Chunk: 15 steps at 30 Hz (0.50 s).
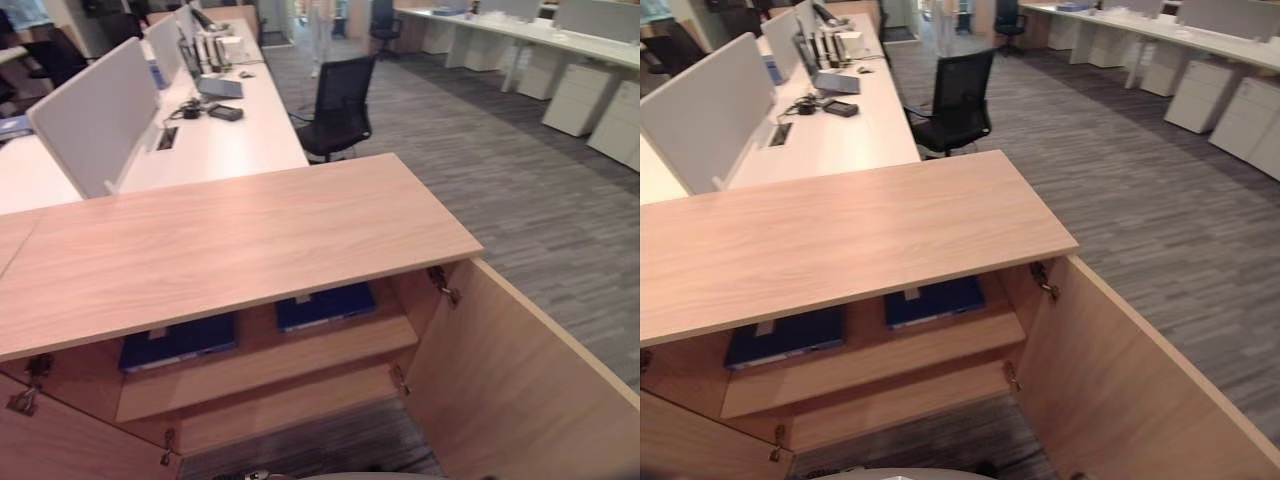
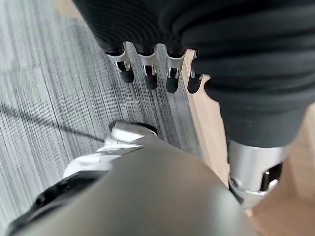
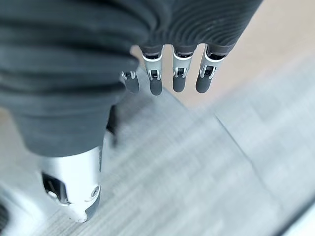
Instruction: Put the empty folder in the office cabinet
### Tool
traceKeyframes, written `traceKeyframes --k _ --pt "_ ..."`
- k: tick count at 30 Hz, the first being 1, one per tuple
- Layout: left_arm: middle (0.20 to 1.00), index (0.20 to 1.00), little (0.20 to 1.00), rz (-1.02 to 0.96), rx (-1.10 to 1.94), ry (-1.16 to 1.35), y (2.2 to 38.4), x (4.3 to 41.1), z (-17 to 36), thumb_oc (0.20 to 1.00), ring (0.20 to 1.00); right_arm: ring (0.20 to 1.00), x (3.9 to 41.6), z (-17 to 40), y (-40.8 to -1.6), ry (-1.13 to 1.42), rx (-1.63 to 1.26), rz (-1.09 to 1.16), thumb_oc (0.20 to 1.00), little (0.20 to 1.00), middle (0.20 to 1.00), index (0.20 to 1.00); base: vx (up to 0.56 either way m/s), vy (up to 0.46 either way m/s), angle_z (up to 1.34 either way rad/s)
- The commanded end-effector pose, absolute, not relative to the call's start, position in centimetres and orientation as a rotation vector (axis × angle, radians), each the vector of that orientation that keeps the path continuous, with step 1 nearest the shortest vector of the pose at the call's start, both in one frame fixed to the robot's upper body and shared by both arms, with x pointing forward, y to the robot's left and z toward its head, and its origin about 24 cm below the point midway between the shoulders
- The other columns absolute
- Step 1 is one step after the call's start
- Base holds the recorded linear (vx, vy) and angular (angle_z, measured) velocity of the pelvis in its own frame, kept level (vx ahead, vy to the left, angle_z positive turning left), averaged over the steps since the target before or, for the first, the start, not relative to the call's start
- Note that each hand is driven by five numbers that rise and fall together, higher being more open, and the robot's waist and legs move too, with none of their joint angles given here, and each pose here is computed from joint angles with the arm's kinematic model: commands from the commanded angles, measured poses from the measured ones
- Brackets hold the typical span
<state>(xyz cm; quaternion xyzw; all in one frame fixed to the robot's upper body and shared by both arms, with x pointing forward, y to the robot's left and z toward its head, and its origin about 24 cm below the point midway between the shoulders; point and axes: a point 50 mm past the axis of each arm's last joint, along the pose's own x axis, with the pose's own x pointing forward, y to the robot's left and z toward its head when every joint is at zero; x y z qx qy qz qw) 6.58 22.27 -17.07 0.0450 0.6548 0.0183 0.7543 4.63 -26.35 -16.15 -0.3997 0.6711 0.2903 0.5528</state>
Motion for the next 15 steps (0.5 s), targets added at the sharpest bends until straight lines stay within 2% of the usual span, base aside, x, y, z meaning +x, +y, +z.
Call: traceKeyframes --k 1,9,13,15 --pt "1.0 1.0 1.0 -0.011 0.124 1.408 21.8 7.4 -17.0 1.0 1.0 1.0 8.0 -15.8 -26.0 1.538 -0.826 0.555 1.0 1.0 1.0 1.0 -0.12 0.175 -0.56" --pt "1.0 1.0 1.0 -0.02 0.203 1.443 23.1 6.7 -16.9 1.0 1.0 1.0 3.5 -16.2 -26.5 1.661 -0.706 0.495 1.0 1.0 1.0 1.0 -0.07 0.081 -0.31" --pt "1.0 1.0 1.0 -0.031 0.244 1.45 23.5 7.0 -16.7 1.0 1.0 1.0 3.7 -16.3 -26.1 1.654 -0.671 0.478 1.0 1.0 1.0 1.0 -0.16 0.057 -0.26" --pt "1.0 1.0 1.0 -0.017 0.261 1.452 24.1 7.2 -16.6 1.0 1.0 1.0 5.1 -16.2 -26.2 1.601 -0.628 0.391 1.0 1.0 1.0 1.0 -0.12 -0.018 -0.47"
